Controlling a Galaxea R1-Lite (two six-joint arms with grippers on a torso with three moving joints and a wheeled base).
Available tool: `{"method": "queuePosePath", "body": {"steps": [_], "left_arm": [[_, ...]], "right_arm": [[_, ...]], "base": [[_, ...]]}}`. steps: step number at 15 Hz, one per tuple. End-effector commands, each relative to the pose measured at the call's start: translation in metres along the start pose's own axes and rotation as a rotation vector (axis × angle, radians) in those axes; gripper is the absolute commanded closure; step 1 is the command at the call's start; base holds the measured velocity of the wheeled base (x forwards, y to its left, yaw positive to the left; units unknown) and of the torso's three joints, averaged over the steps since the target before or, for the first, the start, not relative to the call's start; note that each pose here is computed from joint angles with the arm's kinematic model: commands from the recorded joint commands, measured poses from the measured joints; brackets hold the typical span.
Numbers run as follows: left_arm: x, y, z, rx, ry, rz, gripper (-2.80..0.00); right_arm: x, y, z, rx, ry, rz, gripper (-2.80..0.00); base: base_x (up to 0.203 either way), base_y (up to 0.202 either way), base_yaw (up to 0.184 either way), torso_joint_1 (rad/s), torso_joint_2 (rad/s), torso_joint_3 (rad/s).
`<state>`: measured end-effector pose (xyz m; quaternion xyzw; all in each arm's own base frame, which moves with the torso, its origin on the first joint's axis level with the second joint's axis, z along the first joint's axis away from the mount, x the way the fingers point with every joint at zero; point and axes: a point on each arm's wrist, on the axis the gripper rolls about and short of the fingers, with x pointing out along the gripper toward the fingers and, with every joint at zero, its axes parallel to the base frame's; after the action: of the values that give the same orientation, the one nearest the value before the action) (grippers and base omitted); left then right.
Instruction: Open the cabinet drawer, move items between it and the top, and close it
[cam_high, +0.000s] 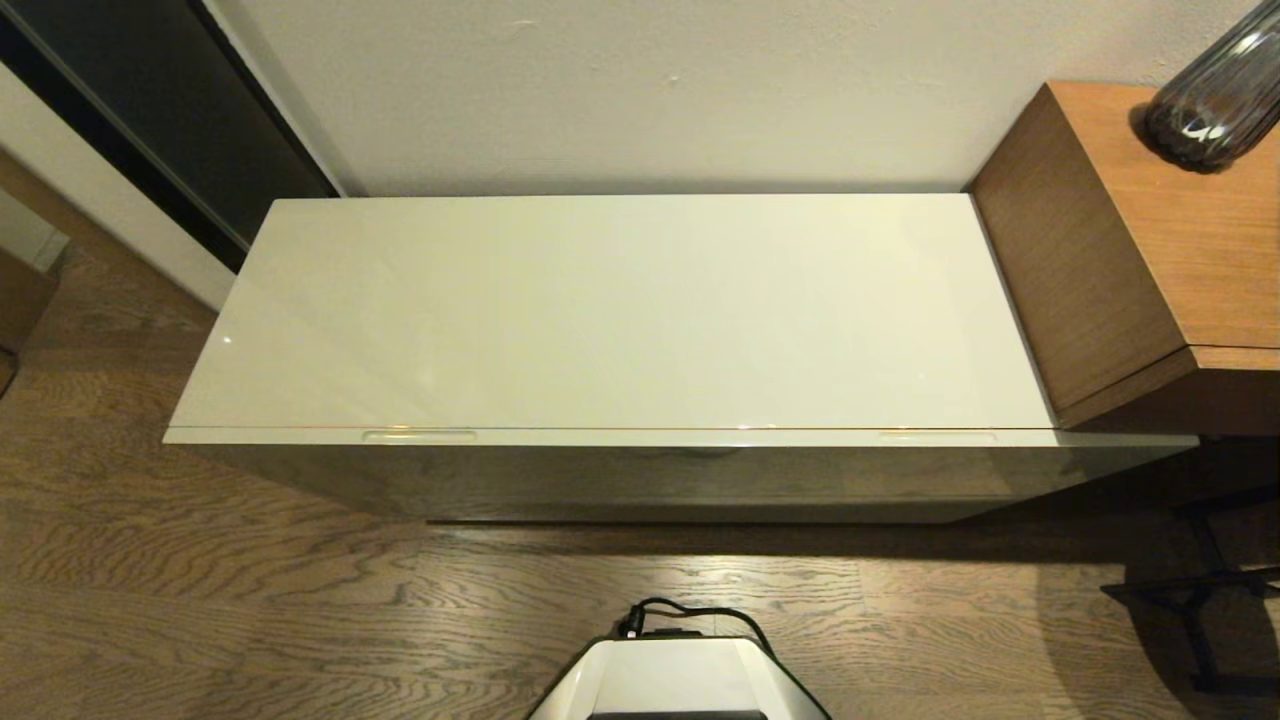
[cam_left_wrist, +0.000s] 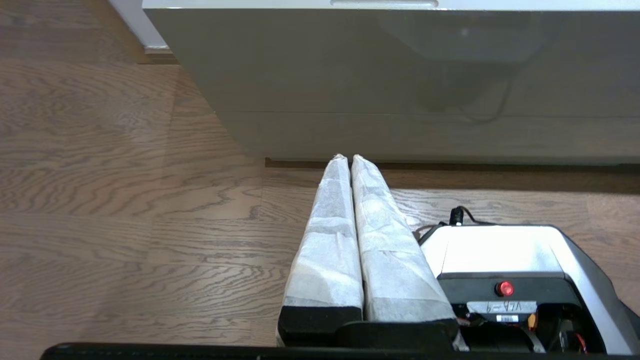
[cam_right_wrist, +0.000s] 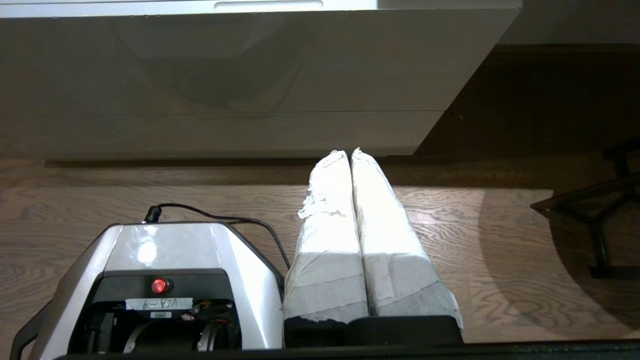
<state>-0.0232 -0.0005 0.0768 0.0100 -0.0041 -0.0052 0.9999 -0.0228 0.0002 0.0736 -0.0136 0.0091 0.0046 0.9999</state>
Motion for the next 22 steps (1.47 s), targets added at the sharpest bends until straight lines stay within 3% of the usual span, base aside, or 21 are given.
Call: {"method": "queuePosePath", "body": {"steps": [1, 22], "left_arm": [[0.0002, 0.0000, -0.0007, -0.003, -0.001, 0.003, 0.00], [0.0002, 0.0000, -0.0007, -0.003, -0.001, 0.003, 0.00]], "right_arm": [[0.0000, 0.0000, 0.0000, 0.000, 0.000, 0.000, 0.00], [0.0000, 0.0000, 0.0001, 0.003, -0.001, 0.000, 0.00]], "base": [[0.000, 0.000, 0.000, 0.000, 0.00, 0.000], [0.000, 0.000, 0.000, 0.000, 0.00, 0.000]]}}
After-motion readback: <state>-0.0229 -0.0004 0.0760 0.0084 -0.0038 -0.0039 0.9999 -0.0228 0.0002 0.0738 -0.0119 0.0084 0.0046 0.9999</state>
